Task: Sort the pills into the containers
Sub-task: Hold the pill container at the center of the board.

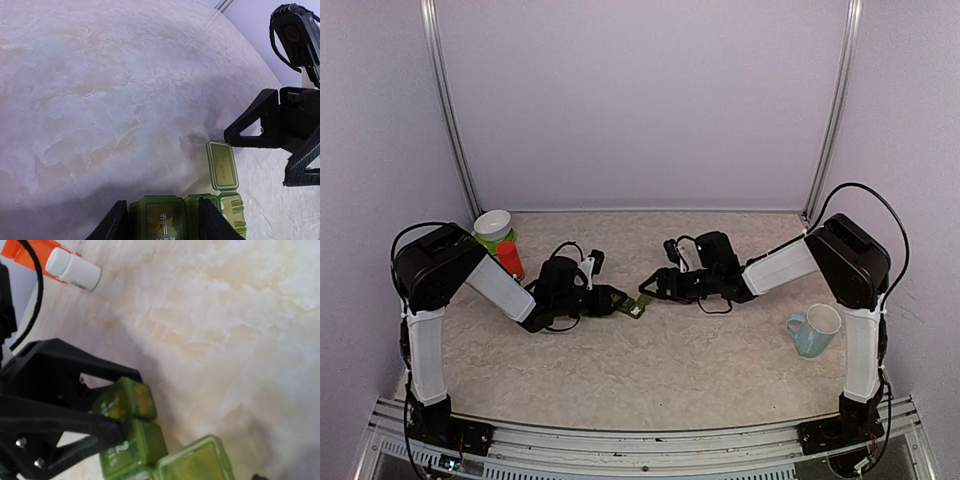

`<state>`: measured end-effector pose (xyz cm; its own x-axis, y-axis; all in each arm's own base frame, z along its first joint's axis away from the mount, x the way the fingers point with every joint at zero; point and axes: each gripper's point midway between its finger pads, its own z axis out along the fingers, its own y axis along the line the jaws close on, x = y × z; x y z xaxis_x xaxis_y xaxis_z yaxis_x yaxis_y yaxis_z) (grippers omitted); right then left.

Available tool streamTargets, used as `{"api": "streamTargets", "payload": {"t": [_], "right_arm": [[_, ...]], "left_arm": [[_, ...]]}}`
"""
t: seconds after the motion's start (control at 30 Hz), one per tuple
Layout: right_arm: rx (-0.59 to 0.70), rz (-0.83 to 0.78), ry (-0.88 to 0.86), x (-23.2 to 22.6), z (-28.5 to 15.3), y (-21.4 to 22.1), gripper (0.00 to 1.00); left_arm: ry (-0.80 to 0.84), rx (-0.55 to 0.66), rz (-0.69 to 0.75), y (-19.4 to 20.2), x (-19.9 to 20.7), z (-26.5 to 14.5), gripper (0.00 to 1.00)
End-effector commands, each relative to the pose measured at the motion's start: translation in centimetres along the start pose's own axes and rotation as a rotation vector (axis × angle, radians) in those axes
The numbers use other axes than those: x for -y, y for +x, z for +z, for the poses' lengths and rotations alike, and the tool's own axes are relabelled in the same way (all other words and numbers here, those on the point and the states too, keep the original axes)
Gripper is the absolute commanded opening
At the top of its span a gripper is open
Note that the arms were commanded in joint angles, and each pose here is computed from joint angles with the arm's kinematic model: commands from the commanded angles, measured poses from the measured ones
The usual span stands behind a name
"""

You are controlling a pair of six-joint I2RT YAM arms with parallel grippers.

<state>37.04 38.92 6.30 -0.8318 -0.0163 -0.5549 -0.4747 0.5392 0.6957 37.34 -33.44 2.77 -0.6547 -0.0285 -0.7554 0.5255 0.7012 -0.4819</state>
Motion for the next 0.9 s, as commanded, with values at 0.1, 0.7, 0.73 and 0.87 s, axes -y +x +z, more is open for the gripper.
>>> {"api": "streamTargets", "payload": {"t": [0.1, 0.7, 0.73, 0.87], "right_arm": [[0.016, 0.015, -0.023, 0.5, 0.4, -0.8, 0.77], [0.016, -0.01, -0.204, -2.6, 0.2, -1.0, 0.72], [0.017, -0.014, -0.217, -2.9, 0.1, -1.0, 0.71], [0.017, -0.027, -0.251, -3.7, -0.5, -0.9, 0.68]], "left_arm": [[-0.113, -0.198, -0.051, 6.9, -3.1, -0.1, 0.44], [-0.127, -0.206, -0.052, 7.1, -3.4, -0.1, 0.44], [-0.129, -0.206, -0.052, 7.0, -3.4, -0.1, 0.44], [-0.132, -0.206, -0.051, 7.0, -3.5, 0.0, 0.44]]}}
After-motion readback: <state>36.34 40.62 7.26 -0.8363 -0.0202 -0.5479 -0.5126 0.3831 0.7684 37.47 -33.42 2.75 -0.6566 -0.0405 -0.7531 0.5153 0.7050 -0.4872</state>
